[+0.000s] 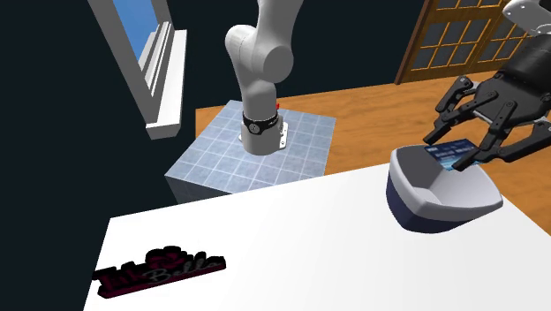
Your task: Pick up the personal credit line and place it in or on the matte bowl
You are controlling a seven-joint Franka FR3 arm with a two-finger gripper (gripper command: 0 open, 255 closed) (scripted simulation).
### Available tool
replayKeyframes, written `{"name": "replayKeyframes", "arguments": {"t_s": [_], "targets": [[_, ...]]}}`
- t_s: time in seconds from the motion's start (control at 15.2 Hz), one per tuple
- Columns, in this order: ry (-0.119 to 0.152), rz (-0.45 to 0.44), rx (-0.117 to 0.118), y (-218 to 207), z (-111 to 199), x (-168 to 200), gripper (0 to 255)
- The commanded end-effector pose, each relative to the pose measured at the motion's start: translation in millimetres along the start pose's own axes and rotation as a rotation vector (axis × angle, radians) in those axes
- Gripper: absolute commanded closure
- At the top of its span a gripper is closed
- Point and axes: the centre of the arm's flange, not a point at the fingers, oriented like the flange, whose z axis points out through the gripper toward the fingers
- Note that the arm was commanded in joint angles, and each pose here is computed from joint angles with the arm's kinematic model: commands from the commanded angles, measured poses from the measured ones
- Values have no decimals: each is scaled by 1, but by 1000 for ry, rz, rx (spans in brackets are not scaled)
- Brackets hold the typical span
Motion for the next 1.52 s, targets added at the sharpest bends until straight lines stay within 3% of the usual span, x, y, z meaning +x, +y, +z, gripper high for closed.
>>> {"name": "replayKeyframes", "arguments": {"t_s": [0.0,0.4,0.92,0.99,1.32,1.45], "targets": [[0,0,0,0,9,-6,255],[0,0,0,0,33,-22,255],[0,0,0,0,33,-22,255],[0,0,0,0,33,-22,0],[0,0,0,0,33,-22,0],[0,0,0,0,7,-22,0]]}}
